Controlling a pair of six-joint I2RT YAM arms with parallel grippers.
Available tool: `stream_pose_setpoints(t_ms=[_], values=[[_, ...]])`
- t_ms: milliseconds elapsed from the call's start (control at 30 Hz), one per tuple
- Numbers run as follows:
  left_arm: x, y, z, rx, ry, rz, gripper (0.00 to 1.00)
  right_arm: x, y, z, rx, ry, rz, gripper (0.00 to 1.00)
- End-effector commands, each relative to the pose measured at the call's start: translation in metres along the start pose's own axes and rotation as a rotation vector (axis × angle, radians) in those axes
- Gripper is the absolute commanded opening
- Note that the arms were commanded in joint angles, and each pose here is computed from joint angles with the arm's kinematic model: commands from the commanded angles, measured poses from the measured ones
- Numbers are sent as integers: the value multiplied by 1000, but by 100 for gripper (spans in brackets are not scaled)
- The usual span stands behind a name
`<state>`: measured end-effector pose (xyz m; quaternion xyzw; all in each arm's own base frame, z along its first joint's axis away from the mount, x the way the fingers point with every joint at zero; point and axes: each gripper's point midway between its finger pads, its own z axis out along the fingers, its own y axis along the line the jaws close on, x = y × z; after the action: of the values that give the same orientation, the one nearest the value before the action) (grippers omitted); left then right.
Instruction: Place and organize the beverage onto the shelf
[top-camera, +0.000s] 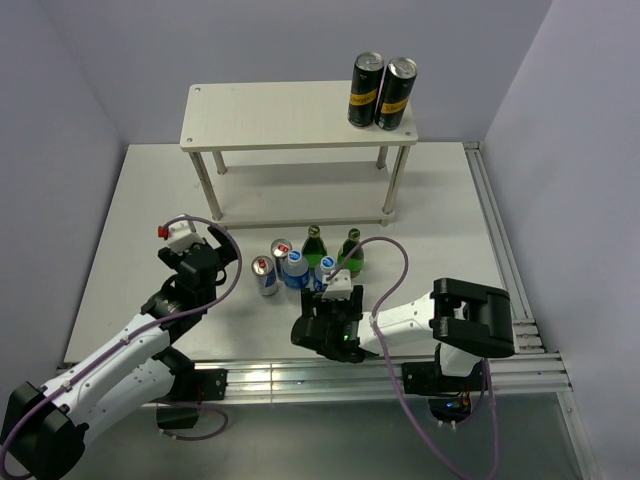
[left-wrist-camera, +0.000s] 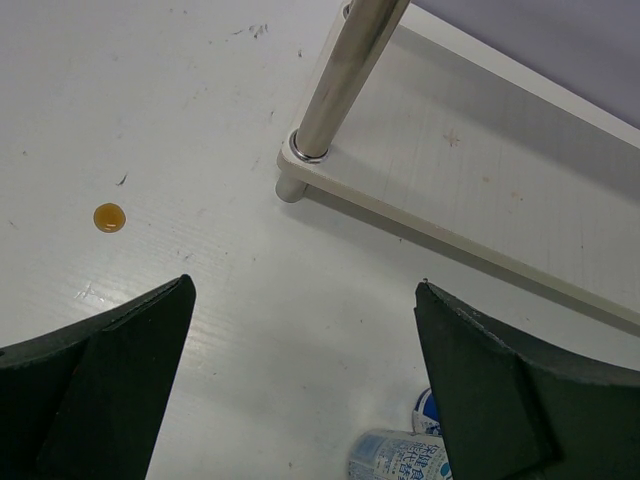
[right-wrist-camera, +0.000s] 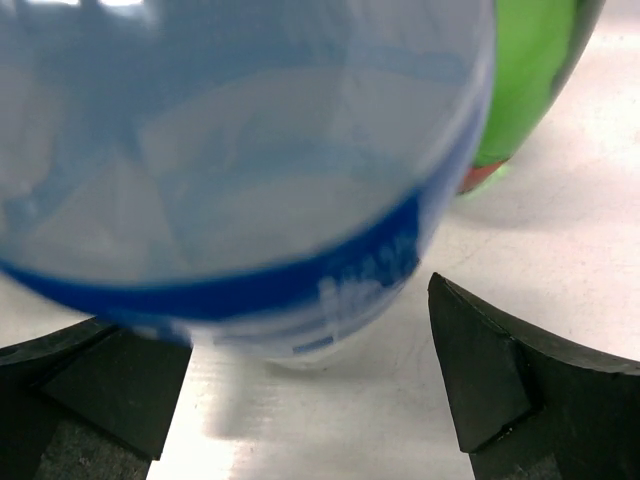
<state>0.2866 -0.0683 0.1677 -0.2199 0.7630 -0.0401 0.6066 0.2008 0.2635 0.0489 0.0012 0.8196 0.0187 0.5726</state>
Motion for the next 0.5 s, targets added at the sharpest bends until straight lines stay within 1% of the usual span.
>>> stream_pose_setpoints(t_ms=[0, 33, 200, 333, 433, 467], values=[[-7, -7, -1, 29, -20, -14, 99, -25, 1, 8, 31, -82, 45, 100], [-8, -7, -1, 30, -21, -15, 99, -28, 5, 9, 13, -83, 75, 100], [-7, -6, -1, 29, -20, -13, 99, -30, 3, 20, 1, -77, 60, 100], [-6, -7, -1, 27, -17, -11, 99, -31, -3, 31, 19, -81, 88, 99], [-6, -7, -1, 29, -17, -12, 99, -31, -5, 35, 26, -89, 88, 94], [-5, -6, -1, 28, -16, -10, 99, -32, -4, 35, 27, -93, 95, 86]])
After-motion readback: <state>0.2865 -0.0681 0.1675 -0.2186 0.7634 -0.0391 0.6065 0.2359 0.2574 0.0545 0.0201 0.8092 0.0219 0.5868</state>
